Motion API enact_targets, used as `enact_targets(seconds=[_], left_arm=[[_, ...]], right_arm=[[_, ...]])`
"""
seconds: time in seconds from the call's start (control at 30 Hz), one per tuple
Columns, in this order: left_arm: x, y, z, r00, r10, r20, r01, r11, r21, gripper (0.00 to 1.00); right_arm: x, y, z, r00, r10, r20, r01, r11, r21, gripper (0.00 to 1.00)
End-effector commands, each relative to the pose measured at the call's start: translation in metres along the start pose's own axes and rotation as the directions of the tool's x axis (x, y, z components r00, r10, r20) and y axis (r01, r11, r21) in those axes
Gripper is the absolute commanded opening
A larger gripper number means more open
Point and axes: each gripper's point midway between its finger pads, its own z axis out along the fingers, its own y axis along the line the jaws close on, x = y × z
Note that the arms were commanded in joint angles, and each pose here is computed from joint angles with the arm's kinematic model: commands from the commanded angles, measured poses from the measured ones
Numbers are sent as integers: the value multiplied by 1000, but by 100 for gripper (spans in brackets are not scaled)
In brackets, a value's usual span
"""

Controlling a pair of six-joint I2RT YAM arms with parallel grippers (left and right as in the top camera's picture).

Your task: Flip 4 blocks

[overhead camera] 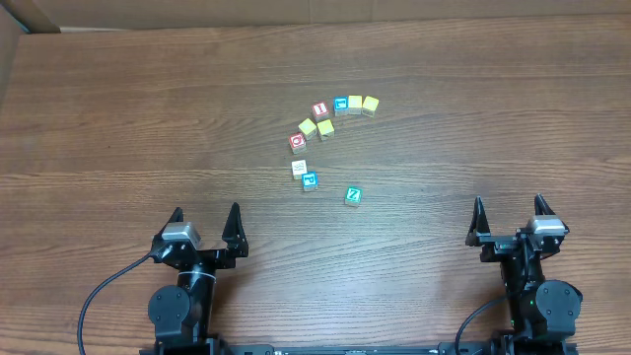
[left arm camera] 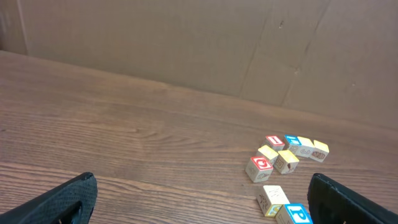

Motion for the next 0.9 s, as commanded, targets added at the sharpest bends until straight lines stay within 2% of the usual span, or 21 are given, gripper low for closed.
enact_targets(seconds=[0.0, 0.63, 0.73, 0.87], left_arm=[[0, 1, 0, 1000, 24, 3, -24, 1000, -8, 100], [1, -1, 0, 1000, 11, 0, -11, 1000, 7, 100], [-1, -9, 0, 999, -51, 4, 50, 998, 48, 100], [0, -32, -4, 996, -81, -30, 85, 980, 181, 100]], right_arm=[[2, 1, 0, 1000, -4, 4, 4, 1000, -6, 100], [2, 1, 0, 1000, -4, 4, 4, 1000, -6, 100], [2, 1, 0, 1000, -4, 4, 4, 1000, -6, 100], [2, 1, 0, 1000, -4, 4, 4, 1000, -6, 100]])
